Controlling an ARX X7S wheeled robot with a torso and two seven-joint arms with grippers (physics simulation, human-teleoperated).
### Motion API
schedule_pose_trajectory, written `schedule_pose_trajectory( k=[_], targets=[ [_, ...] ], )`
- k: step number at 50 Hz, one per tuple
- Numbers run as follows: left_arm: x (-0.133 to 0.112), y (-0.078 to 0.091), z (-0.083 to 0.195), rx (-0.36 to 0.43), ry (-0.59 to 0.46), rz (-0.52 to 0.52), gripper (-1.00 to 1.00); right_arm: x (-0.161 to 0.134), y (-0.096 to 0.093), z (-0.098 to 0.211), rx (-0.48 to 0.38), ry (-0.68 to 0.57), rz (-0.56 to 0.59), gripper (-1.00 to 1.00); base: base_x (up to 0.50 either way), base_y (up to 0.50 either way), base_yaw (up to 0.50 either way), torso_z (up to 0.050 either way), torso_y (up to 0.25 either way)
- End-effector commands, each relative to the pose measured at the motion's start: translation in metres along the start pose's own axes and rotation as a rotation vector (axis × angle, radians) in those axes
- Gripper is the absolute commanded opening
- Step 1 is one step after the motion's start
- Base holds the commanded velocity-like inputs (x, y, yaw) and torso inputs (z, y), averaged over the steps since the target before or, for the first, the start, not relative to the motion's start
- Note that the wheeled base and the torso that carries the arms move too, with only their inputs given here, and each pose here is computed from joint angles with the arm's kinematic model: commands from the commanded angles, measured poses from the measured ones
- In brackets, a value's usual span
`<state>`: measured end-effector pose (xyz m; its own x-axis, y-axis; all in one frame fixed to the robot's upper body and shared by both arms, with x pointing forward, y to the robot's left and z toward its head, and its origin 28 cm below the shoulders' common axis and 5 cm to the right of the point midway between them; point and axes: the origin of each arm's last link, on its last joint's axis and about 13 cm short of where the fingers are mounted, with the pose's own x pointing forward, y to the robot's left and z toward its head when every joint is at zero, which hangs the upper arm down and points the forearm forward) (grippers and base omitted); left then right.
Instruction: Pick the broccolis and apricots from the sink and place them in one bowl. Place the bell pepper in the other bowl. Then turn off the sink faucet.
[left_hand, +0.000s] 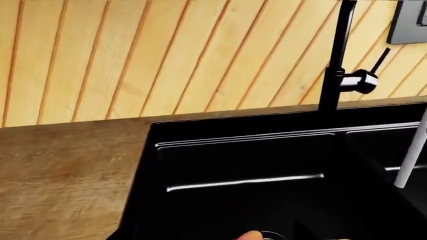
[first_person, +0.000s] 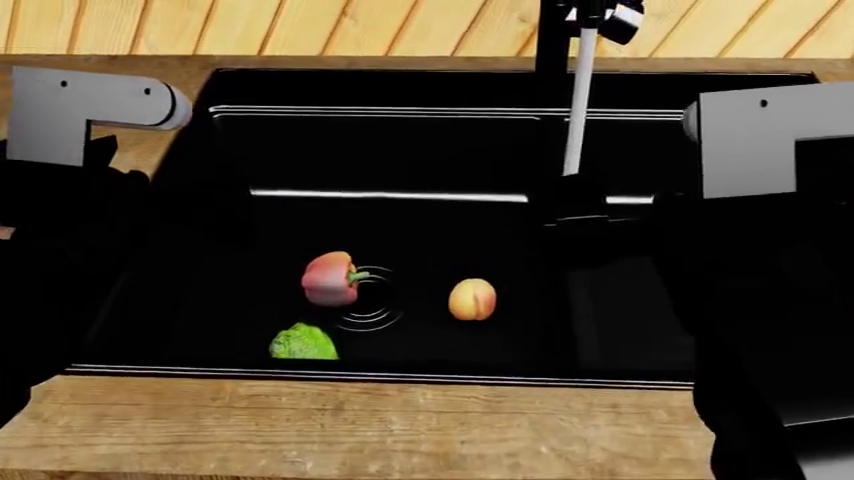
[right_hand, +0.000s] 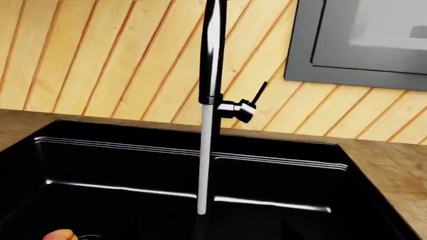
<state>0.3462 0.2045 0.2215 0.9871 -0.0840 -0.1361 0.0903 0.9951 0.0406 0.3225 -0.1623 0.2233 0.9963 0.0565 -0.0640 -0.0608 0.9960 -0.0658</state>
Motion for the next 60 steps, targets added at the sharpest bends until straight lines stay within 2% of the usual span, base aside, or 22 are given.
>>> schedule_pose_trajectory(
  k=[1,18,27,38,60],
  targets=[
    [0.003,-0.001,-0.010,-0.004,0.030,-0.020,1.00,-0.003,-0.003,-0.006,0.021,0.019,-0.004,1.00,0.39,0.00,0.00,0.000,0.000],
    [0.000,0.000,-0.023,0.001,0.053,-0.015,1.00,-0.010,-0.008,-0.020,0.022,0.069,-0.004,1.00,0.30,0.00,0.00,0.000,0.000],
    [-0.003,0.001,-0.029,-0.008,0.064,-0.016,1.00,-0.014,-0.012,-0.025,0.017,0.088,-0.018,1.00,0.06,-0.03,0.00,0.000,0.000],
    [-0.003,0.006,-0.035,-0.006,0.079,-0.004,1.00,-0.016,-0.013,-0.027,0.011,0.080,-0.025,1.00,0.10,-0.09,0.00,0.000,0.000],
    [0.000,0.012,-0.044,-0.005,0.101,0.008,1.00,-0.018,-0.008,-0.037,0.010,0.109,-0.018,1.00,0.32,-0.01,0.00,0.000,0.001]
  ],
)
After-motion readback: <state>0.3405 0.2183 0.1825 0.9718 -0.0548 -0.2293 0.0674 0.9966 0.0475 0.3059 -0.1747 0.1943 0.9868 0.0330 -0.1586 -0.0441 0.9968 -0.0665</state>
